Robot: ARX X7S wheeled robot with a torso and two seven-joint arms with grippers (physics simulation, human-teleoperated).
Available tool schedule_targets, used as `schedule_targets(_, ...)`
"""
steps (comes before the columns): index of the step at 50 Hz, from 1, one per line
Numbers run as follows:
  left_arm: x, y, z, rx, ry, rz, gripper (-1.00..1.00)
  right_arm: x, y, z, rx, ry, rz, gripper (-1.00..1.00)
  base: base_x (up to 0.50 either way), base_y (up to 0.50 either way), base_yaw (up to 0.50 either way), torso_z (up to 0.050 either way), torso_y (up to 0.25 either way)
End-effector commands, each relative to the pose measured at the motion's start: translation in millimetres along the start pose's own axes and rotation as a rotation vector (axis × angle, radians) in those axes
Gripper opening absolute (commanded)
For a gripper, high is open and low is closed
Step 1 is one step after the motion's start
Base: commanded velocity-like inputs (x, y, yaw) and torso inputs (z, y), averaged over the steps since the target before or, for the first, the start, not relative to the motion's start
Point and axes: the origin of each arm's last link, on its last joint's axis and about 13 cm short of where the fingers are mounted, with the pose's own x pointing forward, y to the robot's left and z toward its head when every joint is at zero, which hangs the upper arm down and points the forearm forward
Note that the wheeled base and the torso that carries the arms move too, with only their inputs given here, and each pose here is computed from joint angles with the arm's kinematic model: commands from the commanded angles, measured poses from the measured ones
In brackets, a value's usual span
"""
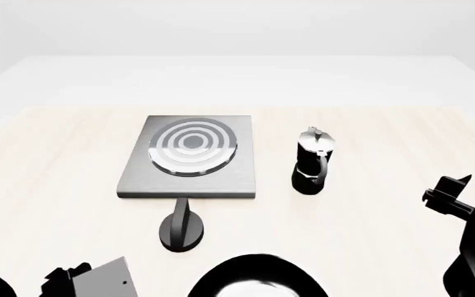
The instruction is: Turn on the stove and put the frying pan on it.
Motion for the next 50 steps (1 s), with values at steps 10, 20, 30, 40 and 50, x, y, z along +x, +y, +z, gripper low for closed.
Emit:
schedule_targets(10, 26.2, 13.9, -1.6, -0.011, 0.02, -0.037, 1.0, -0.9, 0.1, 0.3, -0.001, -0.002, 0.003, 1.0, 0.0, 0.0, 0.0, 0.0, 0.0)
schedule_targets(20, 42.5, 18.4, -6.8, -0.027, 0.03, -0.07, 1.0, -1.8, -0.9, 2.9, 0.001, -0.008, 0.003, 1.0, 0.0, 0.0, 0.0, 0.0, 0.0)
schedule_targets(30, 62.2, 22.7, -12.5, -0.043, 0.033, -0.115, 1.0, -2.2, -0.4, 3.3, 0.003, -0.01, 0.004, 1.0, 0.0, 0.0, 0.0, 0.0, 0.0)
schedule_targets(40, 75.3, 24.1, -17.0, -0.06, 0.054, -0.151, 1.0, -2.9, -0.1, 2.3, 0.005, -0.01, 0.009, 1.0, 0.0, 0.0, 0.0, 0.0, 0.0)
schedule_targets(50, 79.7, 23.2, -18.4, -0.041, 0.055, -0.179, -1.0, -3.5, 0.7, 2.7, 0.004, -0.012, 0.01, 1.0, 0.0, 0.0, 0.0, 0.0, 0.0)
